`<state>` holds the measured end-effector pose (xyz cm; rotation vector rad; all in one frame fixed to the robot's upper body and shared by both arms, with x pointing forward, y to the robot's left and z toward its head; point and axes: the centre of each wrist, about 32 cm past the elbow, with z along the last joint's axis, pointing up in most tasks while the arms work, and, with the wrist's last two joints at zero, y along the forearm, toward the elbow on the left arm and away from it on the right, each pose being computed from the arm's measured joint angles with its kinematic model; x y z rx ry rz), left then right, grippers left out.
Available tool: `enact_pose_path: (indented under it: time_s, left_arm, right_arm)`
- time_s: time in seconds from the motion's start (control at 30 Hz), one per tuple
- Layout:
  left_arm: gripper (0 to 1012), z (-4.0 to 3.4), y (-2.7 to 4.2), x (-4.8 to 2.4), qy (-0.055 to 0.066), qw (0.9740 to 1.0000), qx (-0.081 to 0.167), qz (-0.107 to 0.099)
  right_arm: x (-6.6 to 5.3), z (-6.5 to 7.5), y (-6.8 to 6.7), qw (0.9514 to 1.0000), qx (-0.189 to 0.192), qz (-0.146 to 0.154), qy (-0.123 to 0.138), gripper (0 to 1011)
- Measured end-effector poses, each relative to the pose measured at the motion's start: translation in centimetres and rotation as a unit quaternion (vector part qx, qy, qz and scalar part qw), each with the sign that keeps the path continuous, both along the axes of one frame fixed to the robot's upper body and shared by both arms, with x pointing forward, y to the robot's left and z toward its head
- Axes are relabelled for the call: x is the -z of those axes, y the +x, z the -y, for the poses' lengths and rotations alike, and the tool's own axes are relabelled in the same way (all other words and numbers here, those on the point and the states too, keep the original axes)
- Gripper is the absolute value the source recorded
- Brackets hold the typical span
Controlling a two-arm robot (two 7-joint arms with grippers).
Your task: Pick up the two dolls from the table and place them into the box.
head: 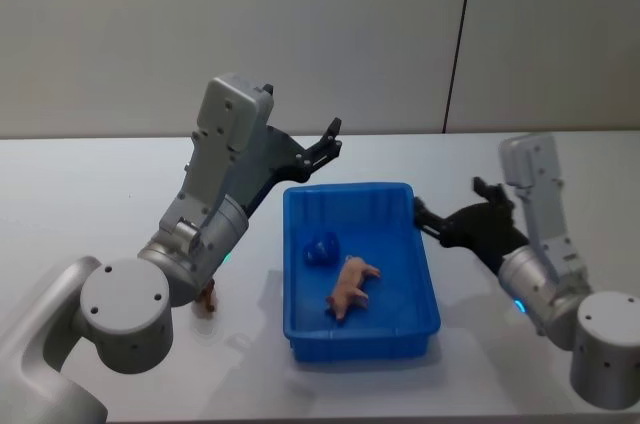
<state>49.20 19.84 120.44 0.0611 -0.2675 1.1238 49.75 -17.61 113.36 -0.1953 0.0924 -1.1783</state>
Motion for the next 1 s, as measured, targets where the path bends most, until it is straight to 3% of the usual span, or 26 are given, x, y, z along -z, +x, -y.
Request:
enact_pose_path:
  time_s: [0.3,0.6,0.77,1.0]
  left_arm:
    - [1001,-0.06,-0.34,0.09,-0.006,0.9999,-0.009,-0.013]
    - [1001,-0.35,-1.53,0.31,-0.026,0.9978,-0.037,-0.049]
    - [1001,-0.61,-2.30,0.57,-0.039,0.9949,-0.055,-0.076]
    - [1001,-1.23,-3.60,1.34,-0.049,0.9878,-0.081,-0.124]
  right_arm:
    - [0.0,1.4,-1.0,0.9975,0.069,-0.003,-0.013,1001]
    - [0.0,2.4,-1.7,0.9939,0.108,-0.004,-0.021,1001]
    - [0.0,2.7,-2.0,0.9923,0.121,-0.005,-0.025,1001]
    - [0.0,3.0,-2.2,0.9908,0.132,-0.005,-0.028,1001]
